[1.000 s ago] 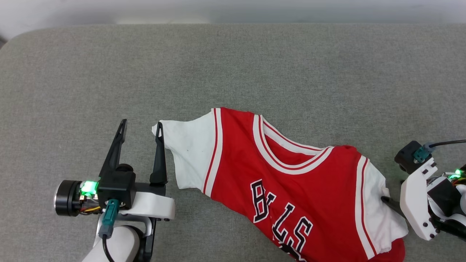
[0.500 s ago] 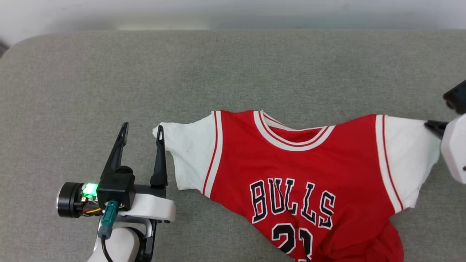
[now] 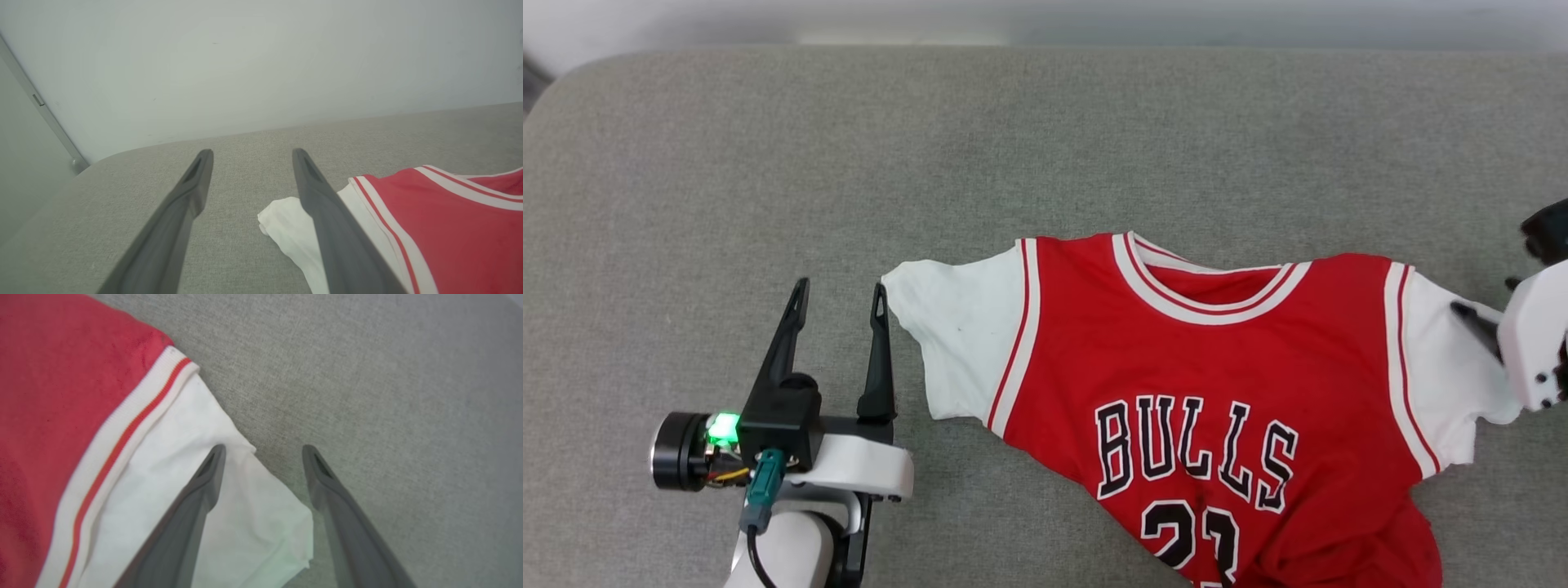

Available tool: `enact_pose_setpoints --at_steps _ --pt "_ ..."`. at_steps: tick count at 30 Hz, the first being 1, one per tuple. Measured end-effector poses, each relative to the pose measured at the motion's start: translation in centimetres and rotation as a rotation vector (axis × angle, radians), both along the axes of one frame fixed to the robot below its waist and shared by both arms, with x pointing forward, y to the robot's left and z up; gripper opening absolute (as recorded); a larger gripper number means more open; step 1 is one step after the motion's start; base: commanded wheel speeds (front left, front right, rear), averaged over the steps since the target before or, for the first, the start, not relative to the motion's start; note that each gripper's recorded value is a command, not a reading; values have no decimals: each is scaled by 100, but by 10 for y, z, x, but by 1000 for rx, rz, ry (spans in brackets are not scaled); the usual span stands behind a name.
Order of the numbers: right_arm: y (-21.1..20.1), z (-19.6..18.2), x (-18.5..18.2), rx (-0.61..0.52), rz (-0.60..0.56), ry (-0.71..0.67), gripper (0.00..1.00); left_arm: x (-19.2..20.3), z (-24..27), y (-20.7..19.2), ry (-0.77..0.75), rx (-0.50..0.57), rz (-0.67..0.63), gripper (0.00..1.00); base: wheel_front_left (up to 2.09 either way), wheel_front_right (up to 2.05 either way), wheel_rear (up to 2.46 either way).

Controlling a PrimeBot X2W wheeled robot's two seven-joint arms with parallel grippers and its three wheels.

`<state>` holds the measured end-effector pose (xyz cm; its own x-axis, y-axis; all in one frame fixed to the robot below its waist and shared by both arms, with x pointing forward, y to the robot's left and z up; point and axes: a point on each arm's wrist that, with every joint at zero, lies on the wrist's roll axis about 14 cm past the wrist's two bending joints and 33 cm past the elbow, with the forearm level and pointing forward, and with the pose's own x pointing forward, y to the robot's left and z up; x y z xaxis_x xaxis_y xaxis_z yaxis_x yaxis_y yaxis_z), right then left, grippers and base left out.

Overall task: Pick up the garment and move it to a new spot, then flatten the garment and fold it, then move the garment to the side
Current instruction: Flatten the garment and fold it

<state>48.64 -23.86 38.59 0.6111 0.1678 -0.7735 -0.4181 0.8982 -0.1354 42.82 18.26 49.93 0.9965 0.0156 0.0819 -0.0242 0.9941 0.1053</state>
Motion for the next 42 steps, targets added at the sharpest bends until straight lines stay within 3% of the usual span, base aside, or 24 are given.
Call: enact_pose_setpoints --at_steps 7,11,20,25,30,31,32,37,42 --pt "-31 76 22 96 -93 -166 100 -4 2 -3 -6 -15 -1 100 0 0 0" --pt "-41 85 16 111 -114 -95 100 -2 0 -6 -4 -18 -9 100 0 0 0" --pt "-44 39 -13 36 -113 220 100 4 -12 -9 23 -22 -18 100 0 0 0" --pt "-28 -7 -32 32 -99 364 100 7 -20 -3 41 -12 -6 100 0 0 0" --pt "-22 -31 -40 -11 -67 423 100 10 -27 5 57 1 10 100 0 0 0" --pt "-22 -33 -41 -13 -65 425 68 11 -27 6 58 2 13 100 0 0 0" --pt "-21 -33 -41 -12 -64 421 0 11 -27 7 58 2 15 100 0 0 0" --pt "-13 -22 -40 -3 -29 343 0 12 -16 14 33 5 11 100 0 0 0" --pt "-11 13 -30 18 2 186 0 25 16 27 -44 16 -27 100 0 0 0"
